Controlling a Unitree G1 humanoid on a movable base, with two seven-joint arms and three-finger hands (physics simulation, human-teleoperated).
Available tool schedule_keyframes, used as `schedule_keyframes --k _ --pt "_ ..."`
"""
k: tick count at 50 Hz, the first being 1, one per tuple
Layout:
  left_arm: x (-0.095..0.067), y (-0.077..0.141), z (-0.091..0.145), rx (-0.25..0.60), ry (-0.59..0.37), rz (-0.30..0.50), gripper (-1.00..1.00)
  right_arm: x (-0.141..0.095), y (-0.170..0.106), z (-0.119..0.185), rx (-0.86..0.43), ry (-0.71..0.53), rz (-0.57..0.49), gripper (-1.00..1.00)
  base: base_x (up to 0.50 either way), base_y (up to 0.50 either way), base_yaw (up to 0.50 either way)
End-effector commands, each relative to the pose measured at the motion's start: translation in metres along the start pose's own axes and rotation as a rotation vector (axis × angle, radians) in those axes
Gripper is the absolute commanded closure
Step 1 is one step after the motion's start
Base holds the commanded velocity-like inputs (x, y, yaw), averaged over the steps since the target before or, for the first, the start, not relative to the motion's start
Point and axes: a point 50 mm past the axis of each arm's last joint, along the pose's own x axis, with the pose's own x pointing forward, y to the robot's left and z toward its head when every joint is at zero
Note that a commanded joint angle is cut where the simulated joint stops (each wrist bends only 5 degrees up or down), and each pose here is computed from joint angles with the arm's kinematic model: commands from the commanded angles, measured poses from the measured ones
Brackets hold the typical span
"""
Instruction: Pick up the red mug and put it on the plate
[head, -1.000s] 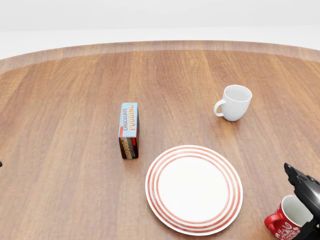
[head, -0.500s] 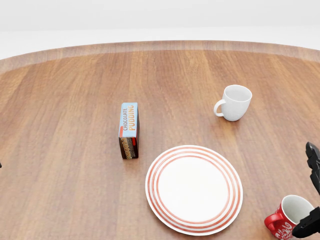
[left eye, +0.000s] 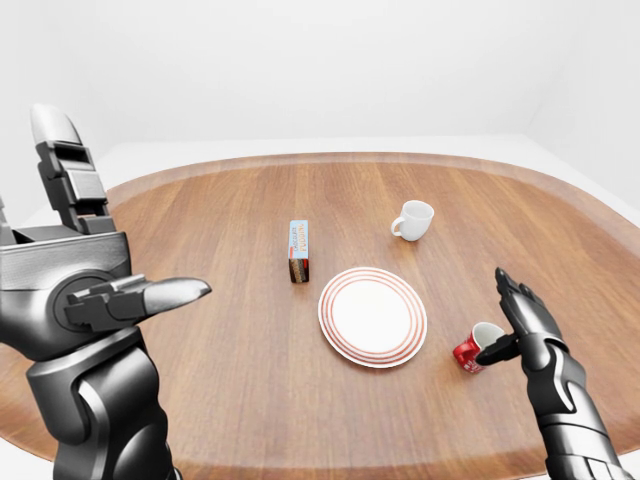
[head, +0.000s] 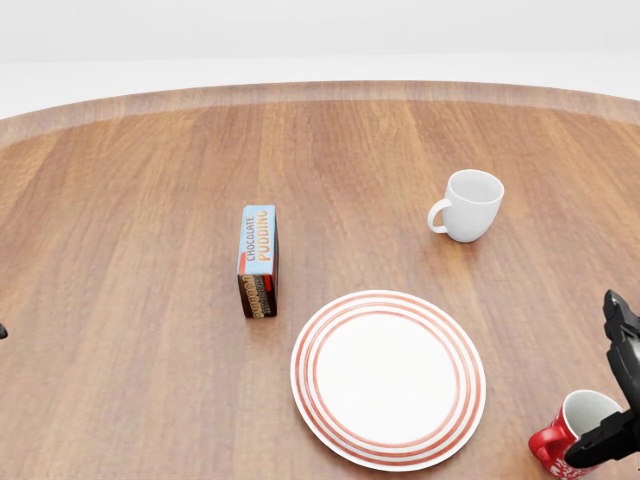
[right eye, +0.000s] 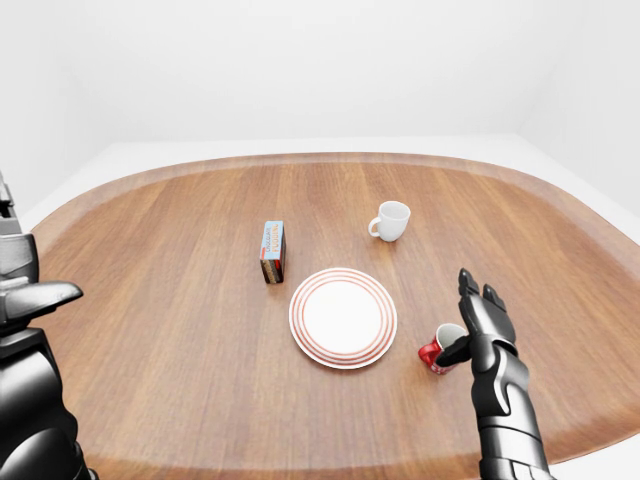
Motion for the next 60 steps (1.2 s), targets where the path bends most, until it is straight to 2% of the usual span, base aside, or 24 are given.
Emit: schedule_keyframes --k 1,18,30,42,43,44,45,46,60 --pt "0.000 0.000 0.000 -0.001 -0.002 0.001 -1.00 0.001 0.018 0.002 0.005 0.003 0.021 -1.00 0.00 0.00 0.00" --pt "0.000 0.000 0.001 -0.005 -0.003 0.002 -1.00 -0.009 0.035 -0.008 -0.013 0.030 0.056 -1.00 0.00 0.00 0.00" --pt "0.000 0.000 0.002 -0.006 -0.005 0.001 -1.00 -0.003 0.053 -0.029 -0.005 0.134 0.084 -1.00 0.00 0.00 0.00" --pt "0.001 0.000 0.001 -0.008 -0.005 0.004 -1.00 0.004 0.059 -0.030 -0.015 0.156 0.100 -1.00 0.00 0.00 0.00" --pt "0.001 0.000 0.000 -0.006 -0.003 0.005 -1.00 0.003 0.059 -0.029 -0.016 0.153 0.100 -0.63 0.00 0.00 0.00" --pt "0.001 0.001 0.000 -0.006 -0.003 0.005 -1.00 0.003 0.059 -0.029 -0.016 0.152 0.101 -0.63 0.00 0.00 0.00" --pt "0.001 0.000 0.001 -0.008 -0.006 0.005 -1.00 0.003 0.057 -0.028 -0.016 0.146 0.090 0.69 0.00 0.00 0.00" --pt "0.001 0.000 0.001 -0.008 -0.006 0.005 -1.00 0.003 0.057 -0.027 -0.019 0.140 0.092 1.00 0.00 0.00 0.00" --pt "0.001 0.000 -0.001 -0.002 0.002 0.003 -1.00 0.003 0.060 -0.025 -0.014 0.136 0.099 1.00 0.00 0.00 0.00"
